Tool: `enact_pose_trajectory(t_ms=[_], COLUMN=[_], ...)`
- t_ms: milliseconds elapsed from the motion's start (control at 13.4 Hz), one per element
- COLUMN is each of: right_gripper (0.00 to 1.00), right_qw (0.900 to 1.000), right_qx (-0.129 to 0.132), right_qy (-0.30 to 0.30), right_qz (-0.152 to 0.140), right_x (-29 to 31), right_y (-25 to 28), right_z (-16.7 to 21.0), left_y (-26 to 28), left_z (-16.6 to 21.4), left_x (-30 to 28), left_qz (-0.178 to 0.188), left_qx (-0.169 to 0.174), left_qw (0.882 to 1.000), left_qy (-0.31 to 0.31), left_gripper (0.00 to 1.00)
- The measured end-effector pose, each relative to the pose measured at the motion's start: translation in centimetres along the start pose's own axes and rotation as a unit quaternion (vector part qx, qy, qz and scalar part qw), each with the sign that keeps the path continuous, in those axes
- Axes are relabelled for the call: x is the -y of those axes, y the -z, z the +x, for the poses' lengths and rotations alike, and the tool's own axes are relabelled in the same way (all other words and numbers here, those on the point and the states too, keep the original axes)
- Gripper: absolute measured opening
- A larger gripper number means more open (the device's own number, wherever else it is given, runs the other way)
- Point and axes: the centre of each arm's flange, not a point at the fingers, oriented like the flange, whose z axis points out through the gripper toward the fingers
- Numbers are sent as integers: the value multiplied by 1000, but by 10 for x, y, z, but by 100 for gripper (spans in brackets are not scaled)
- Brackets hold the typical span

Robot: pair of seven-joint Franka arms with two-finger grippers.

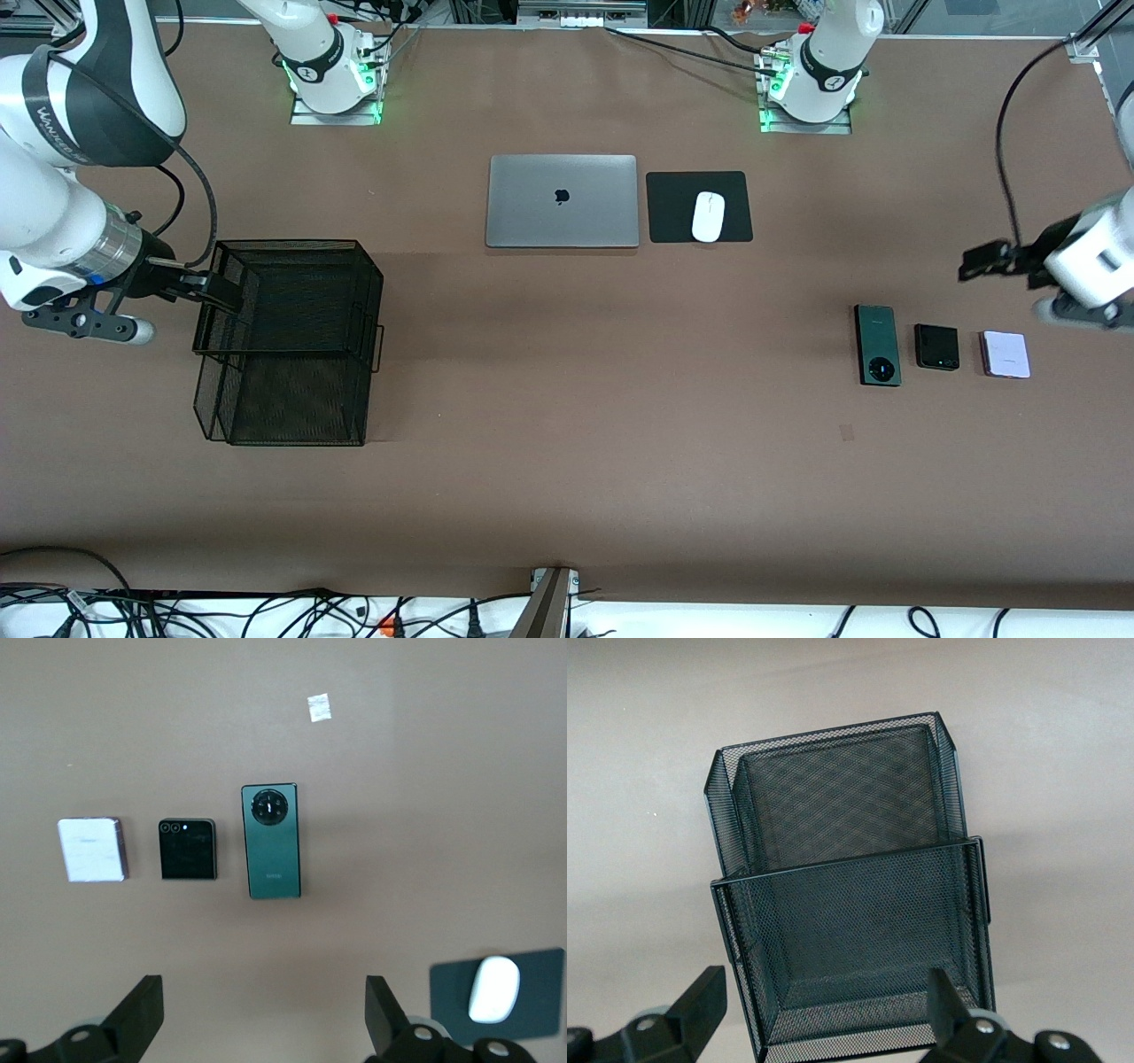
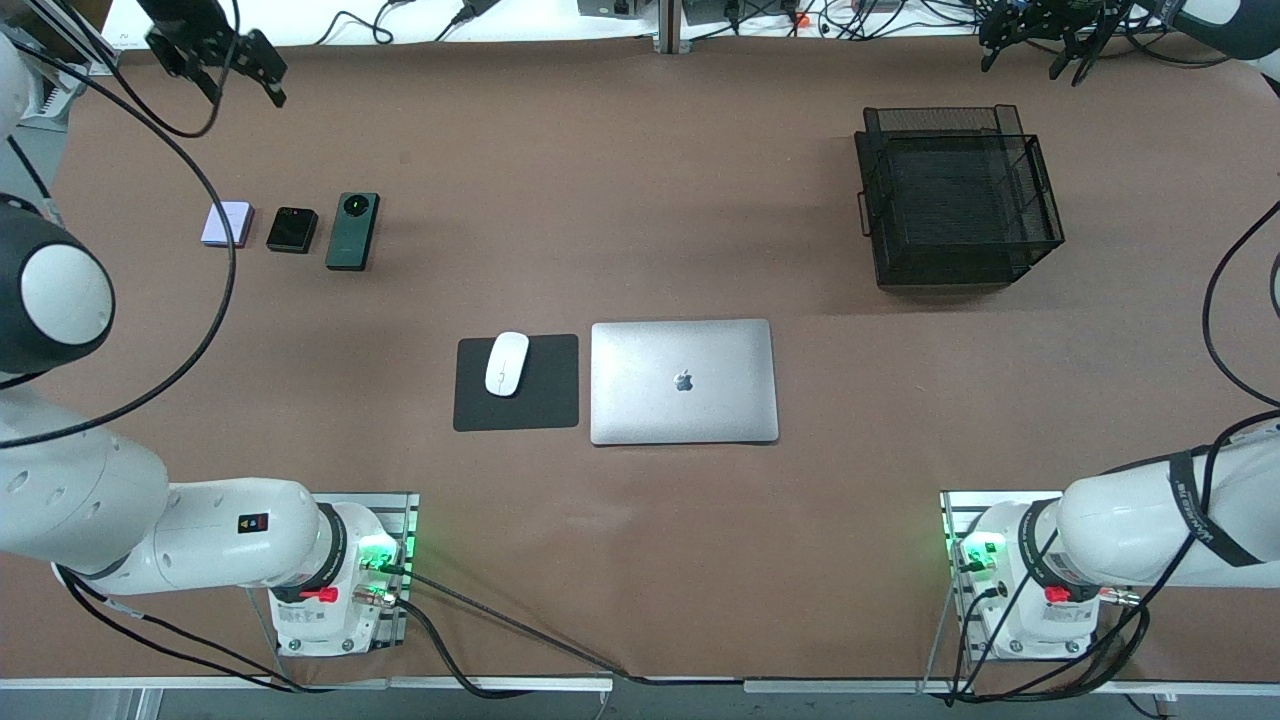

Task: Place phones with both arms
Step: 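Reach the left gripper down to the green phone, then close the left gripper on the green phone and lift it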

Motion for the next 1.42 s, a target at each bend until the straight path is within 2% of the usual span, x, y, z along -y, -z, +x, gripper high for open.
enact_pose_trajectory(t_ms=[298, 447, 596, 894, 1416], right_gripper=[100, 100, 100, 100, 100], right_qw=[1000, 1000, 1000, 1000, 1000], right_qx=[2, 2, 3, 3, 7], right_qy=[0, 0, 0, 0, 0], right_qz=[0, 0, 0, -1, -2], right_x=[0, 0, 0, 0, 0], right_y=[-1, -2, -2, -2, -3], right_z=[0, 0, 0, 0, -1], left_y=[-74, -109, -153, -230, -279], left_z=[36, 45, 45, 37, 23], left_x=[6, 7, 7, 15, 15], left_qz=[-3, 0, 2, 2, 4], left_qx=[11, -1, -17, -24, -46], left_qw=[1000, 1000, 1000, 999, 997], left_qy=[-1, -1, -1, 22, 54], left_gripper=[100, 100, 100, 100, 100])
